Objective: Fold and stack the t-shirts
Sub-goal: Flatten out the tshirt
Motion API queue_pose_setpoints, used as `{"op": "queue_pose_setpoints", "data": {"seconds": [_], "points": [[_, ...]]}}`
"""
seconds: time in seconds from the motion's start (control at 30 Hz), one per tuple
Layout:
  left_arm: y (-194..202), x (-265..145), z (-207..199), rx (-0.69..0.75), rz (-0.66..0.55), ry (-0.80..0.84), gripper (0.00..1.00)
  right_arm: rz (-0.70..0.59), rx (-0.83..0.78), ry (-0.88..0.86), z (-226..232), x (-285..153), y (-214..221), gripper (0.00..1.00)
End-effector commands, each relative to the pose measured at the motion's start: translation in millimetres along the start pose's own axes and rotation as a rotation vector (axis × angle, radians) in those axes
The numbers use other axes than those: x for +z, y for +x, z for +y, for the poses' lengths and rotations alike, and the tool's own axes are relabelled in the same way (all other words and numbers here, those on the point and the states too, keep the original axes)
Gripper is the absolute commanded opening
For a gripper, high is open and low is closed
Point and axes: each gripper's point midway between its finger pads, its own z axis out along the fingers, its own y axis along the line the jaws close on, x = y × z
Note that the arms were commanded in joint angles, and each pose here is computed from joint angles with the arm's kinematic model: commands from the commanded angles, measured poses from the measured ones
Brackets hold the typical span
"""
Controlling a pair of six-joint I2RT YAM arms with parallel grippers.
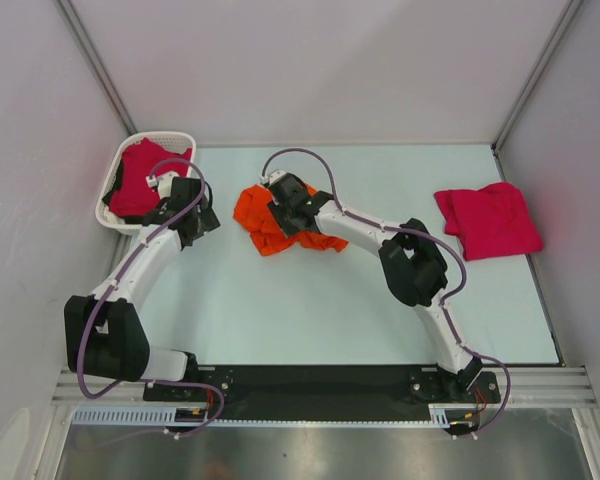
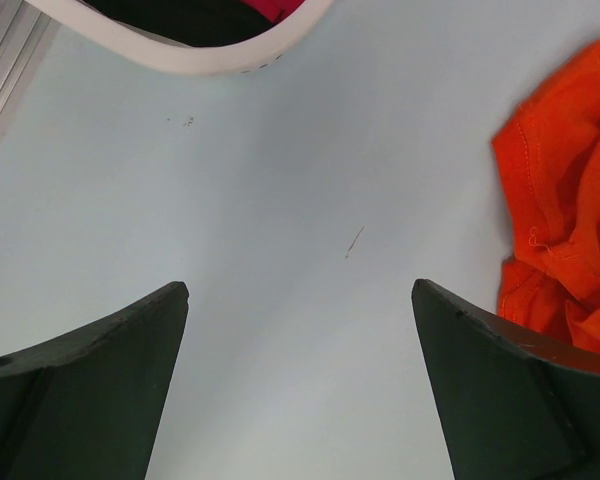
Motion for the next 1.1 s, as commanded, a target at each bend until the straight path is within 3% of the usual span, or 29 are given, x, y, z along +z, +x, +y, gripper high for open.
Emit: {"op": "queue_pose_setpoints", "data": {"seconds": [0.0,0.63,0.67,0.7,0.8,1.07], "points": [[-9,-4,-3,-0.046,-0.028,0.027,1.0,-0.04,0.023,0.111,-22,-7,-19,0.44],[1,1,-5,-0.03,0.002,0.034,1.0,0.051,-0.012,0.173,-36,23,11,0.45],[1,1,-5,-0.029,0.002,0.035,1.0,0.049,-0.009,0.172,-36,22,9,0.43],[1,1,-5,-0.027,0.003,0.034,1.0,0.051,-0.001,0.167,-36,22,10,0.29],[2,2,-4,-0.026,0.006,0.03,1.0,0.026,0.024,0.157,-41,15,1,0.03],[10,8,-9,-0.017,0.034,0.043,1.0,-0.075,0.045,0.248,-64,-22,-18,0.0]]}}
